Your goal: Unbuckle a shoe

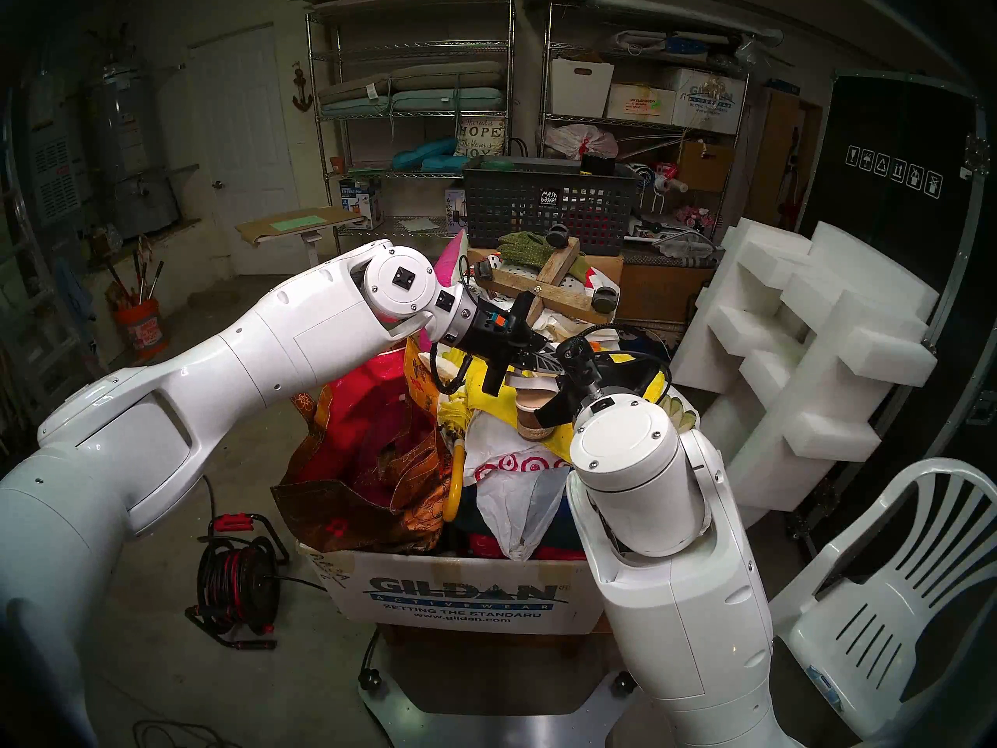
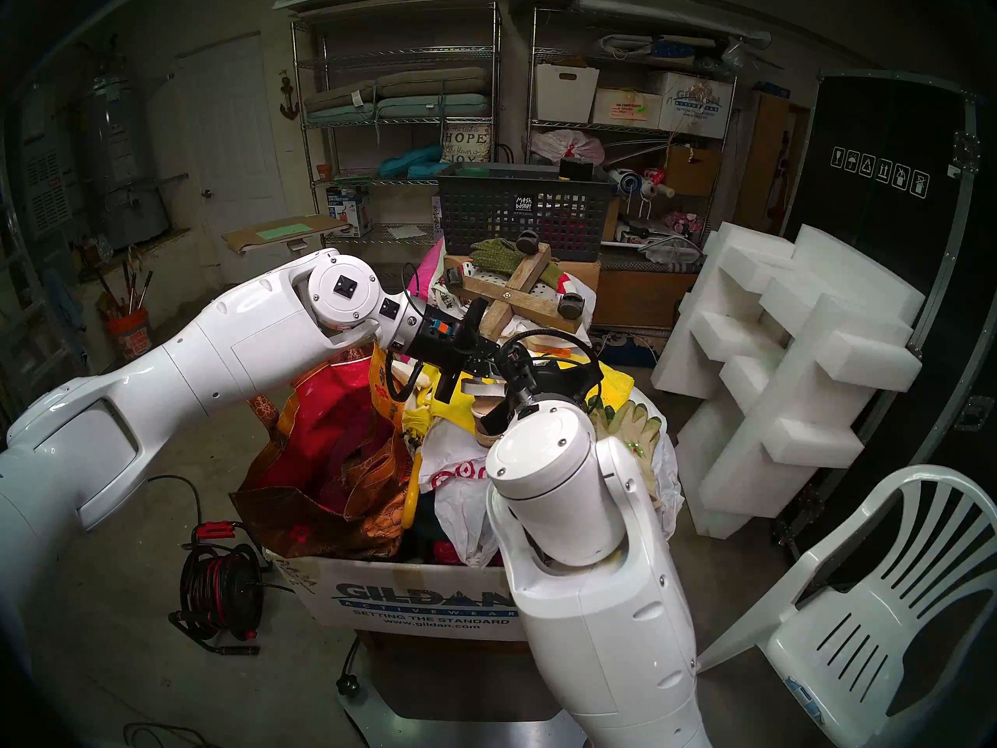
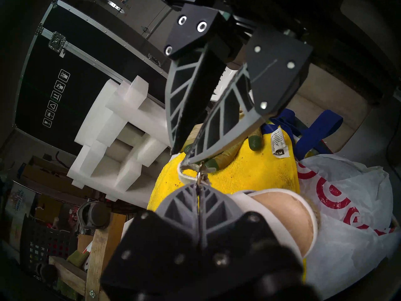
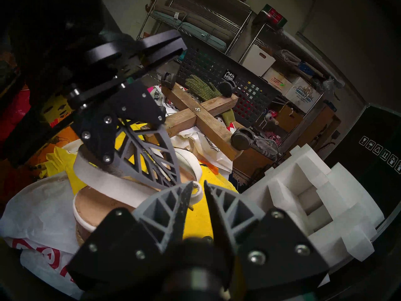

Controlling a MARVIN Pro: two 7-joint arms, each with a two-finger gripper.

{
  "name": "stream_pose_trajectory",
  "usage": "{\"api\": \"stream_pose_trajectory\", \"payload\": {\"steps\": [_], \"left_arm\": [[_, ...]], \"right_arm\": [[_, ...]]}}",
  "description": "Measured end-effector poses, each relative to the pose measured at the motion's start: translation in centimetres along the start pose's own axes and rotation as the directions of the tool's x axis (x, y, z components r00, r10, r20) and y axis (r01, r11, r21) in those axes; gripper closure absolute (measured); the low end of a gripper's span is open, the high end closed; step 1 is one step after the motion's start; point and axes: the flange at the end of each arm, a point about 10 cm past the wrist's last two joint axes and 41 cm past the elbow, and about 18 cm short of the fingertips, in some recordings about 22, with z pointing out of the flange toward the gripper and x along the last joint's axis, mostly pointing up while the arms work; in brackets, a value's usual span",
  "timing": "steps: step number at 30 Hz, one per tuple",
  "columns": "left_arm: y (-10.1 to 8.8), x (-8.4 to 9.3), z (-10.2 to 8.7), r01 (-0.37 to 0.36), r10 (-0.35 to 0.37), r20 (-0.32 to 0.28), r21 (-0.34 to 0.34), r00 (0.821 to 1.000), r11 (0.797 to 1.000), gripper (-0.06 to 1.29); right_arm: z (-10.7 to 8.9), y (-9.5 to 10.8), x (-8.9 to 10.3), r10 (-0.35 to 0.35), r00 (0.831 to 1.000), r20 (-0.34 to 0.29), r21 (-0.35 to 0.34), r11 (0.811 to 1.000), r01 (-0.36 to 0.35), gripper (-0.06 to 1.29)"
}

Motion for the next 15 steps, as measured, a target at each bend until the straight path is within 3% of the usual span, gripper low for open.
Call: {"api": "stream_pose_trajectory", "payload": {"steps": [15], "left_arm": [[0.38,0.19,-0.32,-0.020,0.020,0.001,0.010,1.000,1.000,1.26]], "right_arm": [[0.00,-0.46,-0.62,0.007,1.000,0.014,0.010,1.000,-0.007,0.88]]}}
